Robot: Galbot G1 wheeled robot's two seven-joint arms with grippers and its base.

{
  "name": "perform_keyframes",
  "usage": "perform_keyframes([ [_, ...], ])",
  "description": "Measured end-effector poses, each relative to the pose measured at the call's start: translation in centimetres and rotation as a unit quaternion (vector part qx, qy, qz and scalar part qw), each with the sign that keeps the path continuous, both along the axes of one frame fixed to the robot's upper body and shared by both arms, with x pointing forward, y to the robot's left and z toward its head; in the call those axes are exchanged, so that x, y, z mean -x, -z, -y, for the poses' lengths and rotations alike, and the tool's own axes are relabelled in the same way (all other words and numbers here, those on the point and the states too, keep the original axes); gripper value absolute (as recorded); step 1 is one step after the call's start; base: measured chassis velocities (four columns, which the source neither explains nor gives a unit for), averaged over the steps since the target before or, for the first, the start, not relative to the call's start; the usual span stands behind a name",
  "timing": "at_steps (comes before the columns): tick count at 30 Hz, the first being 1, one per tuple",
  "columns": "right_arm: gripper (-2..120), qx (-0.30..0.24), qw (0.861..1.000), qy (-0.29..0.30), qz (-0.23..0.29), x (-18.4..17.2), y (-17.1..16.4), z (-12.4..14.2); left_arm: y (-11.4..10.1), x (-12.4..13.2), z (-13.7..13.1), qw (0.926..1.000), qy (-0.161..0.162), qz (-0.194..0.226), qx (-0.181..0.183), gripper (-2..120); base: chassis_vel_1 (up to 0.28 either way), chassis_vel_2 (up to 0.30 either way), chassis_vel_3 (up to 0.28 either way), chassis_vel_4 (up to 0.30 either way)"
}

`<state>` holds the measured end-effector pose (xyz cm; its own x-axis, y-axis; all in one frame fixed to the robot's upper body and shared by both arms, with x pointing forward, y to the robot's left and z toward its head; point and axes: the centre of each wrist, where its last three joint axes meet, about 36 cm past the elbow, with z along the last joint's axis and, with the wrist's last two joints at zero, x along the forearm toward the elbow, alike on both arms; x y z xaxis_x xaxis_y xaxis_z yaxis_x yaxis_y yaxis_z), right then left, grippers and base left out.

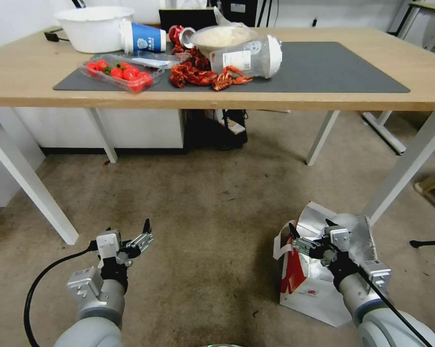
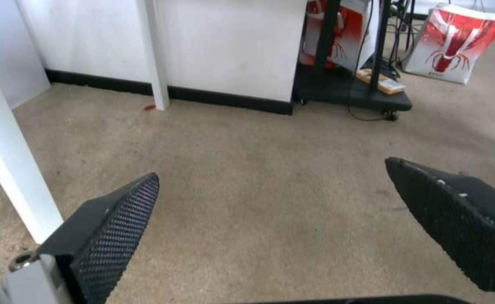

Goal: Pick up the food delivery bag from the floor and place it on the table.

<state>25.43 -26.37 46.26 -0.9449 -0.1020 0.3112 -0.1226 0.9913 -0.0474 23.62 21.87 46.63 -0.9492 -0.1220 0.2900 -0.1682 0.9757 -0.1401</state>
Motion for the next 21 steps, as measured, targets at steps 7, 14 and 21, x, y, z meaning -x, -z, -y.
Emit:
perform_keyframes([
  [7,100,0.0,1.0,-0.001,0.0,0.01,0.01,-0.02,-0.05,0.02,0.03,1.0,-0.001,0.001,0.001,100,0.0,0.0,0.0,0.0],
  [14,100,0.001,1.0,-0.002,-0.002,0.12,0.02,-0.02,-0.04,0.08,0.09,1.0,-0.001,0.0,0.003,100,0.0,0.0,0.0,0.0],
  [21,100,0.002,1.0,-0.002,-0.002,0.2,-0.08,-0.01,-0.05,0.13,0.14,1.0,-0.001,0.0,0.004,100,0.0,0.0,0.0,0.0],
])
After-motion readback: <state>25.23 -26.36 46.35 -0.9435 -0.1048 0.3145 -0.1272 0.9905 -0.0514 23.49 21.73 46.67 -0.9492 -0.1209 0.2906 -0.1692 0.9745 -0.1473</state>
